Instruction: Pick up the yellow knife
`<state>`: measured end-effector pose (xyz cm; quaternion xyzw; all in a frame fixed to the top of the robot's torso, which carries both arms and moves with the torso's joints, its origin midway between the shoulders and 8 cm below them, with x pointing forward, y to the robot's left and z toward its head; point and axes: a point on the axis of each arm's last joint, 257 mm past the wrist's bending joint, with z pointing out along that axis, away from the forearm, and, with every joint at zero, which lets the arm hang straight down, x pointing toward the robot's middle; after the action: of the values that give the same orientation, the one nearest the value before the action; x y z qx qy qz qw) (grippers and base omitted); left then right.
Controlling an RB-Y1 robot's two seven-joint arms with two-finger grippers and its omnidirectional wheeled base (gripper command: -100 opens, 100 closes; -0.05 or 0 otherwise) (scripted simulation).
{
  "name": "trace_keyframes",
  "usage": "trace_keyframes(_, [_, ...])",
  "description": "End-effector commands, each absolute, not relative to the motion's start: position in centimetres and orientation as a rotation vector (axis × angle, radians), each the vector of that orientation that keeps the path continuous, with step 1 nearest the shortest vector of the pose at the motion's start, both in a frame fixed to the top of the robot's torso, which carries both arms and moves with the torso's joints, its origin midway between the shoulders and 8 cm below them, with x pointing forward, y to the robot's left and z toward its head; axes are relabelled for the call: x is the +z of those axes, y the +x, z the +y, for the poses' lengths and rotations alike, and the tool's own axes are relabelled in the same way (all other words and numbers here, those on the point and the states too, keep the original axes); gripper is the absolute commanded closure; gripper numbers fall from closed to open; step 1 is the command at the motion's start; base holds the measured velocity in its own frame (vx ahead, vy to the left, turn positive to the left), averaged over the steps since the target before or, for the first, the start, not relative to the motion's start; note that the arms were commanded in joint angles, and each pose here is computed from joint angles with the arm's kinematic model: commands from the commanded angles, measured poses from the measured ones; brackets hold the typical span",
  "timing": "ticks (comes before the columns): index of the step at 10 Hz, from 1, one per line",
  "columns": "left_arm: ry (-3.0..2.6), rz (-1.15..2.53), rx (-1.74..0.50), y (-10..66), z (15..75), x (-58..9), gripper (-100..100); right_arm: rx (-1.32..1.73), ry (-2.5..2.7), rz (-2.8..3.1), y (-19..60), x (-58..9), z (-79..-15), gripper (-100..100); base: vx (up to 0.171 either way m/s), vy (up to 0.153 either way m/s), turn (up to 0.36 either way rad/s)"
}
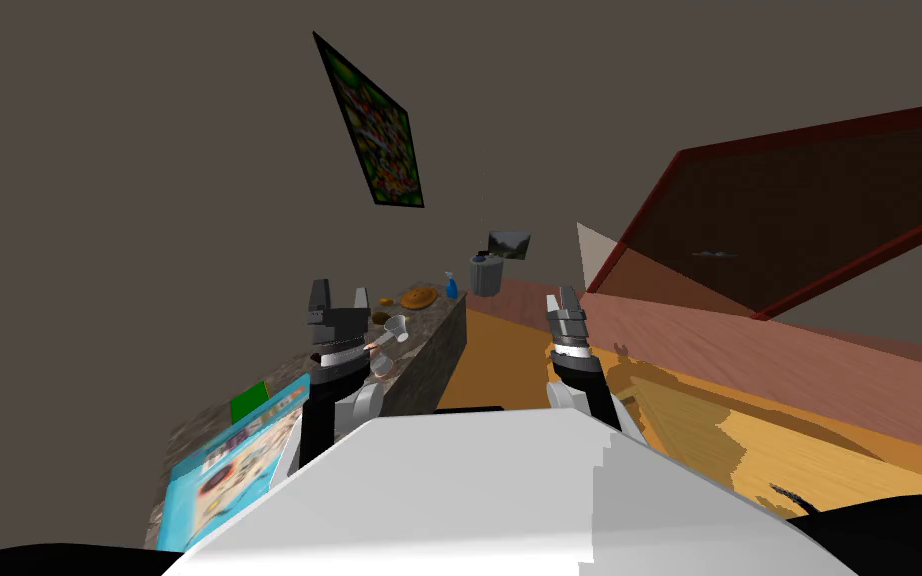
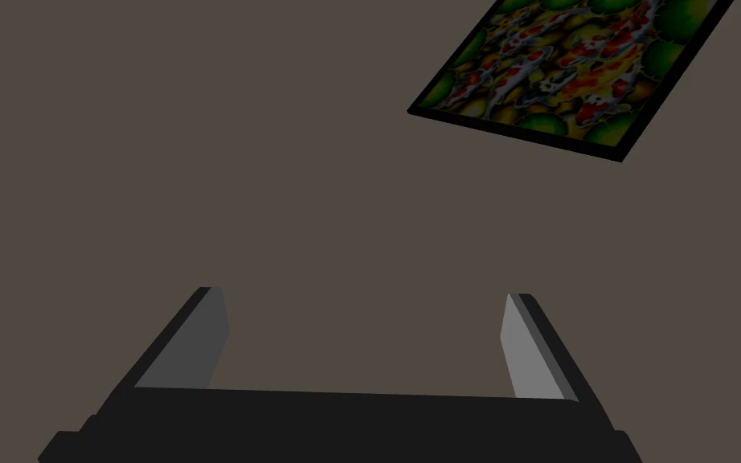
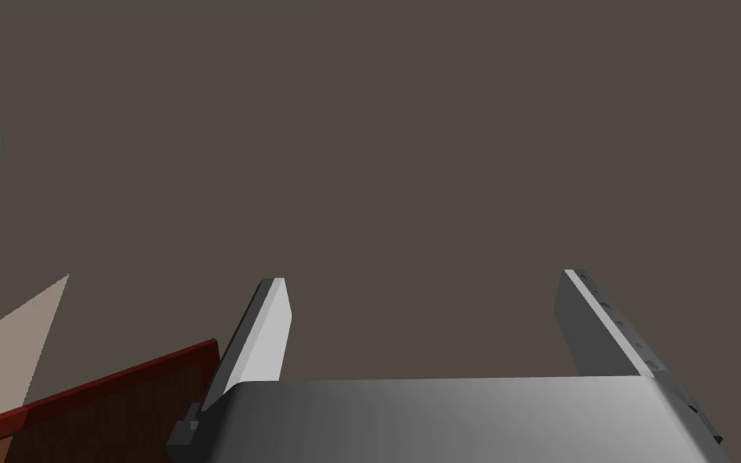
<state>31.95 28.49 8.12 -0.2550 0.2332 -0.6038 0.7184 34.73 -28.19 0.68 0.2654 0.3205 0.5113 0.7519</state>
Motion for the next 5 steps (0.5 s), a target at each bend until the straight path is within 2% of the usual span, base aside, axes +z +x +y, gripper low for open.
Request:
trace_keyframes(1, [-0.547,0.558,-1.327,32.4,28.5,8.1,-100,1.117,0.58,0.7,34.7,0.7,-28.2,0,-0.001,0.001,-0.076])
trace_keyframes(5, [-0.552,0.64,-1.29,34.0,29.7,7.7,-100,1.117,0.58,0.7,34.7,0.7,-28.2,0,-0.004,0.008,-0.083])
